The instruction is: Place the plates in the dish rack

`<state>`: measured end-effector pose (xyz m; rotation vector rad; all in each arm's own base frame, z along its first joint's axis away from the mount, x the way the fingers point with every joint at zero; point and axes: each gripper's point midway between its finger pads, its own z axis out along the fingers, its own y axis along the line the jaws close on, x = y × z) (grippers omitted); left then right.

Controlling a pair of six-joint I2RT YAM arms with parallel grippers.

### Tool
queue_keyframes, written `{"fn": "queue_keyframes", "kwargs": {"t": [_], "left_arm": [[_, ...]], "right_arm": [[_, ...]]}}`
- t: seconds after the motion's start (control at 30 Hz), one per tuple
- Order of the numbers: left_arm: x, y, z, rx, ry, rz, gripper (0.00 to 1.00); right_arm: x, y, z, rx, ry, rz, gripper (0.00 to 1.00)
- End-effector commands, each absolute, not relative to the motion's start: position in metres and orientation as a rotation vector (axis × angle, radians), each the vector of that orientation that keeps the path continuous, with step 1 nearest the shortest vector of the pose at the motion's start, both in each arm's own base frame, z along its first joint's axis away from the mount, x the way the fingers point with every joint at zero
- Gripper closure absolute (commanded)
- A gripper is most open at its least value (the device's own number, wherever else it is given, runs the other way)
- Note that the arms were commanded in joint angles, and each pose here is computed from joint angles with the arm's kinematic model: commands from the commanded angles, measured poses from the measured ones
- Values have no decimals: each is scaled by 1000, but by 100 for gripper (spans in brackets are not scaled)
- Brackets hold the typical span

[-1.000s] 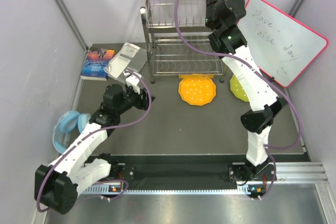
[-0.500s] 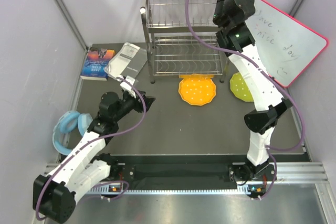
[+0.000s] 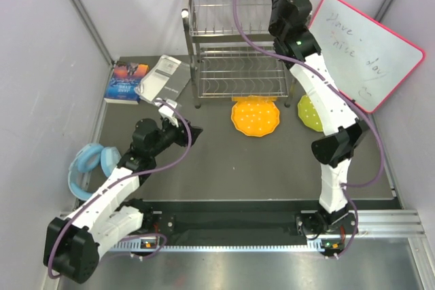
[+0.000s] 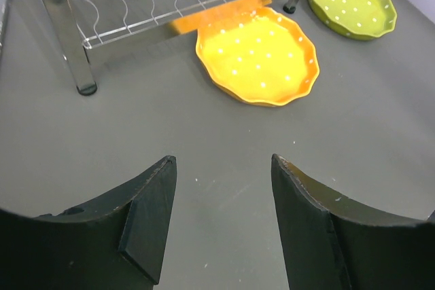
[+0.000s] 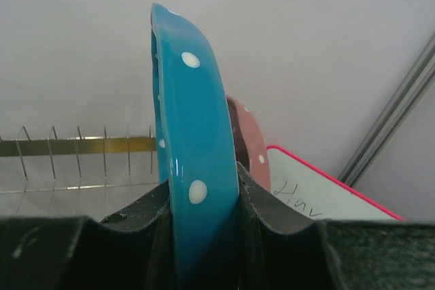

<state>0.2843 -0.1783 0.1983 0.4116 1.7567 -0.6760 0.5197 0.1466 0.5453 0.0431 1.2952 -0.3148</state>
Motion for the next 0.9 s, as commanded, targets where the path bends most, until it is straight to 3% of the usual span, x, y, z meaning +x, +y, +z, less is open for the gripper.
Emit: {"fn": "queue_keyframes", "kwargs": {"t": [0.0, 0.87], "left_arm": [[292, -183, 212, 401, 1698, -701, 37], [302, -183, 194, 356, 1764, -691, 37]], "right_arm": [[498, 129, 604, 149, 1126, -208, 100], [547, 128, 553, 131, 1214, -231, 100]]}}
